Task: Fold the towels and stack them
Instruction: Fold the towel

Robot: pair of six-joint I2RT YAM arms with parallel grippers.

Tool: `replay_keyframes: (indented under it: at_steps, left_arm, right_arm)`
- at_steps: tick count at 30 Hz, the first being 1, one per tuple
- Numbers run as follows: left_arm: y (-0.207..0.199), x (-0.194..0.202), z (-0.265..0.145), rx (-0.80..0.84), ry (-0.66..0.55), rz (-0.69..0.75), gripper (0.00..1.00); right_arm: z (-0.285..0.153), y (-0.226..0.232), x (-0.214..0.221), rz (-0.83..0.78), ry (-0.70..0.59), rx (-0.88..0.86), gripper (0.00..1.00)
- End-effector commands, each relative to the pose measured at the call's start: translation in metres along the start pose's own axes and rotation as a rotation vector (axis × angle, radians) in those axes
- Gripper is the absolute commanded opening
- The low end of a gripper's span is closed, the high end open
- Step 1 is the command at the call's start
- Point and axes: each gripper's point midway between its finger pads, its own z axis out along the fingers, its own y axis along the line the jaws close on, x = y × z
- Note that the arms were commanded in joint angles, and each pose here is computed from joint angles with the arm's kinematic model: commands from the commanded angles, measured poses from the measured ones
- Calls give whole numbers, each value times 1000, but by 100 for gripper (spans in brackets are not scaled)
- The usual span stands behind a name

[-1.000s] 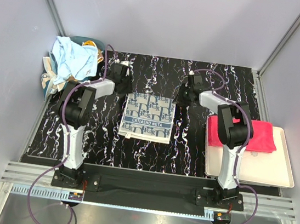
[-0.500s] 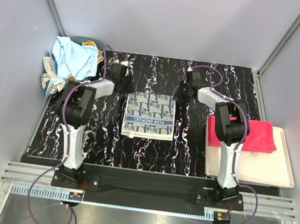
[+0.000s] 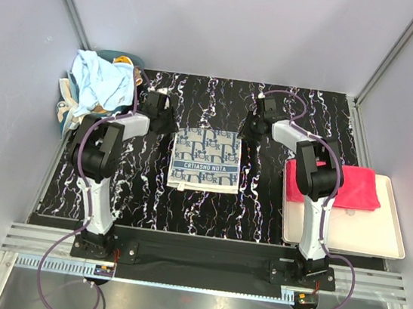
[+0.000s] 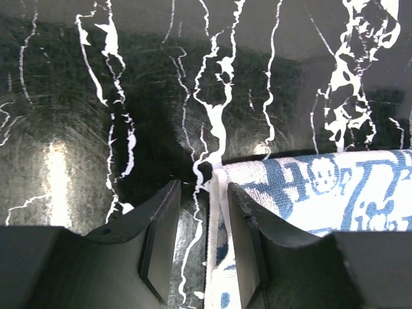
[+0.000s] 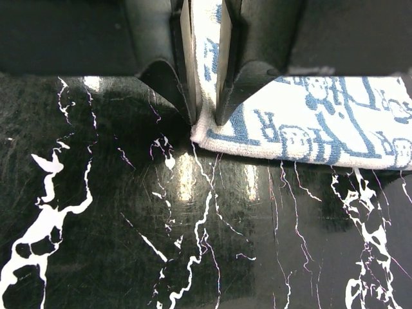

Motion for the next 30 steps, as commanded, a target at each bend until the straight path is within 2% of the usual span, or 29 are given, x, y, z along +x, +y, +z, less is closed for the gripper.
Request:
replay_keyframes:
  at_steps: [1, 8, 17, 25, 29, 30]
  left_arm:
    - [-14, -9, -11, 61, -30, -17, 41]
    - [-32, -24, -28, 174, -126, -60, 45]
    - [-39, -29, -40, 231, -169, -93, 47]
    - [-33, -19, -31, 182, -120, -38, 47]
    - [-27, -6, -19, 112, -45, 16, 47]
    - [-30, -13, -19, 107, -63, 32, 47]
  right_arm:
    - [-4, -2, -6, -32, -27, 33, 26]
    - [-5, -1, -8, -38, -32, 23, 27]
    - [-4, 1, -6, -34, -31, 12, 27]
    - [-5, 0, -8, -32, -33, 11, 27]
    - [-4, 0, -8, -32, -30, 11, 27]
    - [-4, 2, -8, -34, -31, 9, 27]
